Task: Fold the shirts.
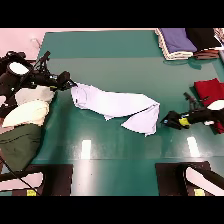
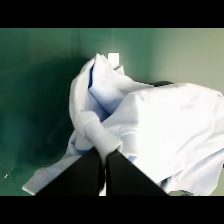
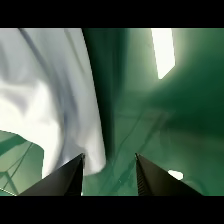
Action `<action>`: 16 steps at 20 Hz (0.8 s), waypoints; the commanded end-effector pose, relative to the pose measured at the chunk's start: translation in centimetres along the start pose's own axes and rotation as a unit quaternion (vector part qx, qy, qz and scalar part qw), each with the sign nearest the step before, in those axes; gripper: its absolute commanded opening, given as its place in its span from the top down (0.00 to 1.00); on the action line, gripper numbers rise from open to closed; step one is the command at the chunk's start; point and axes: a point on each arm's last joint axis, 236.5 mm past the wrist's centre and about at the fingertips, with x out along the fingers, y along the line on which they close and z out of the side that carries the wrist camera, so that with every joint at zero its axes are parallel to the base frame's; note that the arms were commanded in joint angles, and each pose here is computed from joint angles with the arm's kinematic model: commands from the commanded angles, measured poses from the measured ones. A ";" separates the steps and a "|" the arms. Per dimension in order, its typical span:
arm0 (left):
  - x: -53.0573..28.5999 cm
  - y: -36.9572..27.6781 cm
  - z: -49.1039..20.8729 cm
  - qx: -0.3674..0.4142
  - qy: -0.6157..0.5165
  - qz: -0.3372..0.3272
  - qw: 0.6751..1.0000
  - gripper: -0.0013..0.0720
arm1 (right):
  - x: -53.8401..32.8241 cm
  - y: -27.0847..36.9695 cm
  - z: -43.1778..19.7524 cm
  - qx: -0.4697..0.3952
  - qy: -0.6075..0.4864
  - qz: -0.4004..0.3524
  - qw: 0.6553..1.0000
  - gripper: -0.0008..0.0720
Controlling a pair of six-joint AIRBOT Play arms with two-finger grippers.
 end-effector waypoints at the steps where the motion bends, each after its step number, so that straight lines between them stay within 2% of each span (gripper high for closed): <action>1: -0.1 0.0 -0.2 0.002 0.004 0.001 1.000 0.95 | 3.7 1.1 0.0 -0.016 0.026 0.002 1.000 0.50; 3: -0.1 0.0 -0.3 0.003 0.007 0.000 1.000 0.95 | 4.5 1.8 0.1 -0.030 0.045 0.000 0.999 0.50; 4: -0.1 0.0 -0.4 0.003 0.010 0.000 1.000 0.95 | 4.7 2.1 0.4 -0.037 0.048 -0.001 0.998 0.54; 6: -0.1 -0.1 -0.5 0.003 0.010 0.000 1.000 0.95 | 4.2 2.9 1.4 -0.052 0.038 0.000 0.998 0.84; 7: -0.3 -0.3 -0.3 0.005 0.006 -0.001 1.000 0.95 | 3.7 3.4 1.8 -0.059 0.033 0.002 0.998 0.94; 9: -2.2 -1.4 0.6 0.033 -0.016 0.005 0.999 0.95 | 1.0 3.9 3.2 -0.087 0.008 -0.010 0.996 0.96; 12: -9.7 -6.6 4.6 0.132 -0.111 0.022 0.985 0.95 | -8.0 5.3 6.2 -0.145 -0.087 -0.052 0.984 0.97; 16: -26.0 -19.2 6.0 0.269 -0.284 -0.004 0.920 0.95 | -23.9 10.5 6.7 -0.206 -0.280 -0.080 0.934 0.97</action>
